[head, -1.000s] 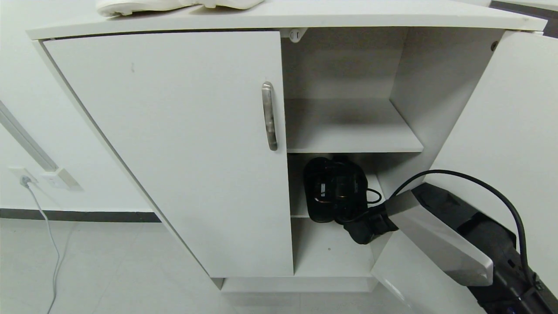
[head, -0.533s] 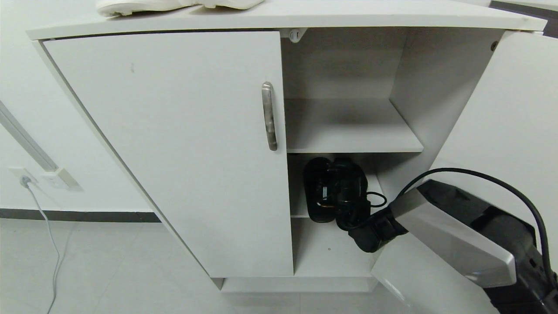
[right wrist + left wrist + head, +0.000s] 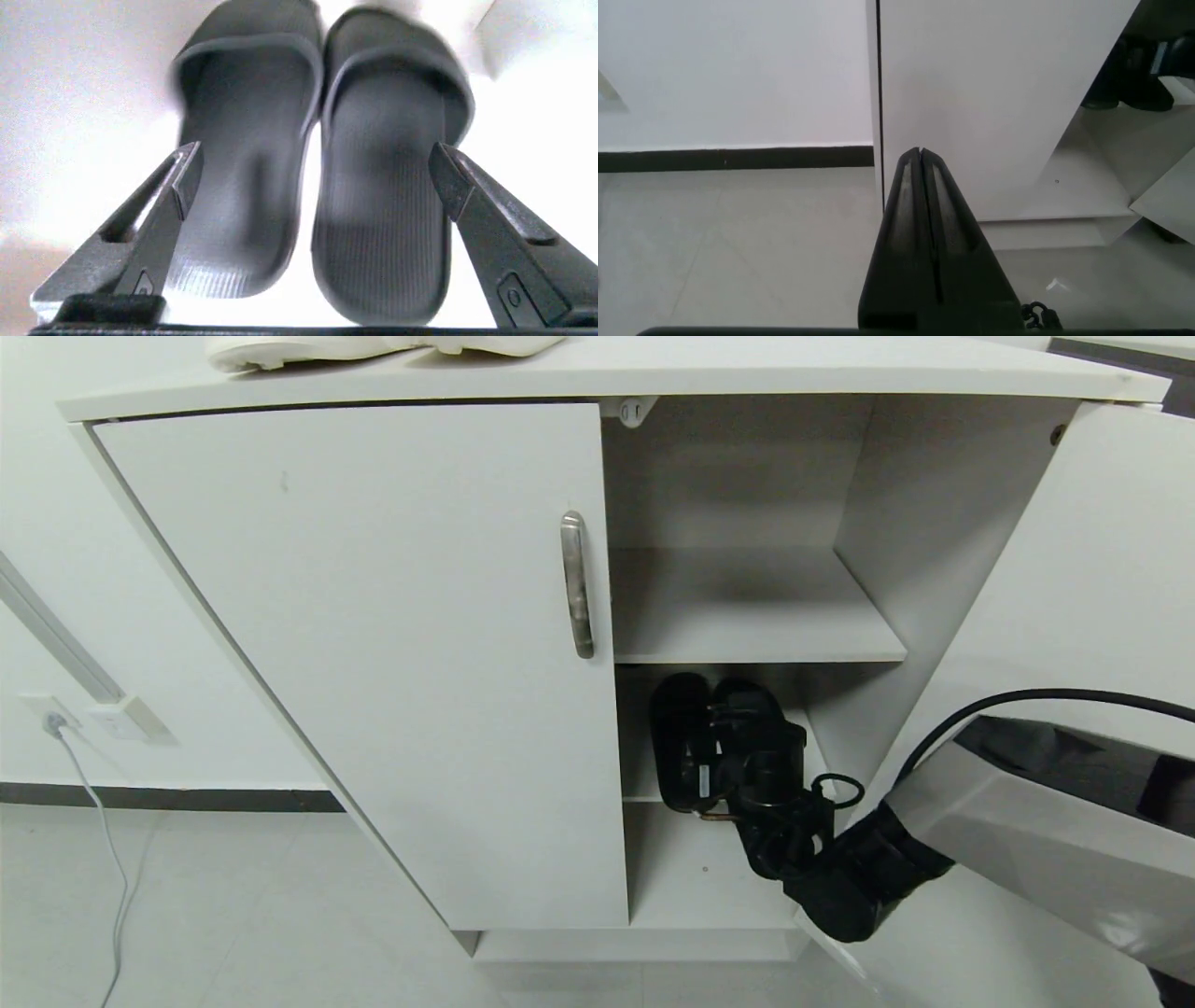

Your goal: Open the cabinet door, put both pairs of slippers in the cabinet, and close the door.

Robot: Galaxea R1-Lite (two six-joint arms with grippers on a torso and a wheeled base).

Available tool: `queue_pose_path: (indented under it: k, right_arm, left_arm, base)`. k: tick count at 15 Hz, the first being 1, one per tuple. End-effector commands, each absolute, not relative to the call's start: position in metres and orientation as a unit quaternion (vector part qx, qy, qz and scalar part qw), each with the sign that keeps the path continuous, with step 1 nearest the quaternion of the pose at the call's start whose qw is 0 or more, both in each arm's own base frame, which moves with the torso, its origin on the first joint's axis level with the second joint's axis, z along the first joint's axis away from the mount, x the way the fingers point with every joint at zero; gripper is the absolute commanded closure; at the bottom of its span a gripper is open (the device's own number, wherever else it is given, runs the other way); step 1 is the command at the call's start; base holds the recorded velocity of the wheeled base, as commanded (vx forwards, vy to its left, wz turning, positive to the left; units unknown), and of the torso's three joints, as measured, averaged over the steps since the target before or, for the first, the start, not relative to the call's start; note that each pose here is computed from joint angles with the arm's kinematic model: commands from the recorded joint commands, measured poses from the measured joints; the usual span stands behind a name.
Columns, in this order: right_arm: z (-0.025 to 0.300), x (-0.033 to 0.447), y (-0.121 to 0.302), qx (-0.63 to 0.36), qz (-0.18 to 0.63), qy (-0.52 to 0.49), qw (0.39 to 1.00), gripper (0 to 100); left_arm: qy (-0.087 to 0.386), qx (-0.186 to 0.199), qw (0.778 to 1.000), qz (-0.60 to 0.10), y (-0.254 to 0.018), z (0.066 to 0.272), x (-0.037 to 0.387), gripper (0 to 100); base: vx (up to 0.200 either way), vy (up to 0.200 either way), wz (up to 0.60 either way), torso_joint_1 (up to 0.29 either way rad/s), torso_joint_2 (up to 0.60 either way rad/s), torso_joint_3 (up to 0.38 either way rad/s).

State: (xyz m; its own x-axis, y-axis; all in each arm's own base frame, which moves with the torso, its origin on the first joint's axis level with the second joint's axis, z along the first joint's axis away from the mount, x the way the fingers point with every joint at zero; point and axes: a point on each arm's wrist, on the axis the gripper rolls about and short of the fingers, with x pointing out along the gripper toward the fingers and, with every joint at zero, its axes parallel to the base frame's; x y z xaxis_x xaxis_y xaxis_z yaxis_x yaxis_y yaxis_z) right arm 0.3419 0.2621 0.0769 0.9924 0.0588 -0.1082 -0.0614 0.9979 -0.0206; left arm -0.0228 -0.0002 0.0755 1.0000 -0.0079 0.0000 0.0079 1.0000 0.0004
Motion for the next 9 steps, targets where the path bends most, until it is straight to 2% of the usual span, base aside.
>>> queue_pose_path:
  k: [1, 4, 6, 9]
  right_arm:
    - [0.088, 0.309, 0.260, -0.006, 0.054, 0.045, 0.998, 0]
    - [0.088, 0.271, 0.256, -0.013, 0.084, 0.050, 0.995, 0]
    - [0.087, 0.265, 0.255, -0.012, 0.089, 0.050, 0.995, 0]
    - [0.086, 0.263, 0.254, -0.011, 0.090, 0.047, 0.995, 0]
  left_arm:
    - [0.001, 0.000, 1.000, -0.005, 0.000, 0.076, -0.023, 100]
    - [0.001, 0.000, 1.000, -0.004, 0.000, 0.076, -0.023, 100]
    - [0.001, 0.000, 1.000, -0.004, 0.000, 0.076, -0.023, 100]
    - [0.001, -0.002, 1.000, -0.005, 0.000, 0.076, -0.023, 100]
  base:
    - [0.000, 0.000, 0.00, 0.000, 0.00, 0.000]
    - [0.000, 0.000, 0.00, 0.000, 0.00, 0.000]
    - [0.000, 0.000, 0.00, 0.000, 0.00, 0.000]
    - [-0.200, 0.000, 0.00, 0.007, 0.00, 0.004]
